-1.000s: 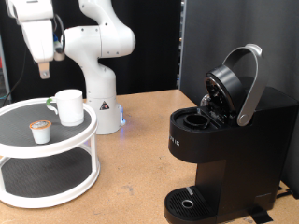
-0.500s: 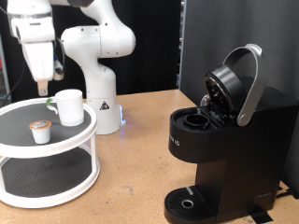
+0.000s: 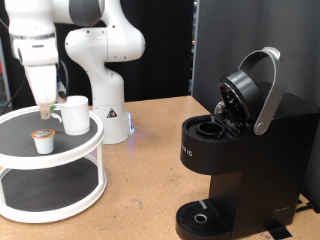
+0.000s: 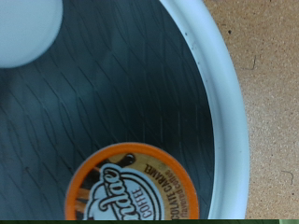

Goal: Make a cup of coffee with the keurig machine

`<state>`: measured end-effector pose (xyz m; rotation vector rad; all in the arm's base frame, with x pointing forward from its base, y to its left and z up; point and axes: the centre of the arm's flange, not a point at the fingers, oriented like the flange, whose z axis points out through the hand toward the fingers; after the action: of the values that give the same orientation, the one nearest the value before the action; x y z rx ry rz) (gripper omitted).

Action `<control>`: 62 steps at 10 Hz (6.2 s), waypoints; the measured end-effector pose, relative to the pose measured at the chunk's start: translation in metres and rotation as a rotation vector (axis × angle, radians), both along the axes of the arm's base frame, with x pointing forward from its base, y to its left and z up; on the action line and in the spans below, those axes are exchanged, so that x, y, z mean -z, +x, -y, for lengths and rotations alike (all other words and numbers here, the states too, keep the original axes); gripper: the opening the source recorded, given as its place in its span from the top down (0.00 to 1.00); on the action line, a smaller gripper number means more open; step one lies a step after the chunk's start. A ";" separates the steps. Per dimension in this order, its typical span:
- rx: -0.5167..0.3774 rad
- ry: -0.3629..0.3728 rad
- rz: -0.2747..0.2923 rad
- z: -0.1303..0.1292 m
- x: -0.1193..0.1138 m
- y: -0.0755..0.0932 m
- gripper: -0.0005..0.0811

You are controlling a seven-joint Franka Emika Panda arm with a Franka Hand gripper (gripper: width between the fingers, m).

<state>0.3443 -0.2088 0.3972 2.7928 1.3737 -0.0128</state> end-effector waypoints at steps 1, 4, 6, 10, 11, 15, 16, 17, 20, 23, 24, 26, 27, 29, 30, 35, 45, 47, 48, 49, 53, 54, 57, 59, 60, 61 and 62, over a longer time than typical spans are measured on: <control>-0.001 -0.007 0.006 0.000 0.008 0.001 0.01; 0.004 -0.016 0.023 0.002 0.026 0.004 0.01; 0.005 -0.015 0.015 0.001 0.034 0.004 0.01; 0.001 -0.022 0.031 0.000 0.047 0.005 0.01; 0.000 -0.024 0.030 -0.001 0.051 0.005 0.01; -0.006 -0.033 0.031 -0.002 0.069 0.005 0.01; -0.006 -0.033 0.029 -0.003 0.071 0.004 0.01; -0.006 -0.032 0.026 -0.003 0.073 0.004 0.01; -0.004 -0.033 0.026 -0.002 0.074 0.004 0.25; -0.001 -0.033 0.029 -0.001 0.074 0.004 0.42; -0.002 -0.032 0.030 -0.001 0.074 0.004 0.42; 0.000 -0.008 0.027 0.000 0.070 0.003 0.42; 0.002 0.022 0.021 -0.001 0.062 0.002 0.42; 0.007 0.069 0.021 -0.001 0.034 0.002 0.42; 0.006 0.081 0.027 0.000 0.019 0.001 0.43; 0.025 0.138 0.043 -0.005 -0.003 -0.001 0.43; 0.217 0.395 0.179 -0.070 -0.051 0.042 0.43; 0.285 0.432 0.221 -0.095 -0.053 0.060 0.43; 0.292 0.454 0.228 -0.109 -0.054 0.069 0.43; 0.272 0.469 0.220 -0.122 -0.056 0.076 0.43; 0.158 0.460 0.155 -0.162 -0.064 0.109 0.43; 0.160 0.461 0.154 -0.161 -0.063 0.108 0.43; 0.120 0.467 0.122 -0.166 -0.061 0.107 0.43; 0.100 0.462 0.103 -0.179 -0.060 0.116 0.43; 0.099 0.468 0.102 -0.186 -0.059 0.123 0.43; 0.097 0.476 0.102 -0.192 -0.059 0.131 0.43; 0.091 0.479 0.101 -0.197 -0.059 0.138 0.43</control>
<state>0.4821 -0.0119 0.4562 3.1726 1.3765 0.5143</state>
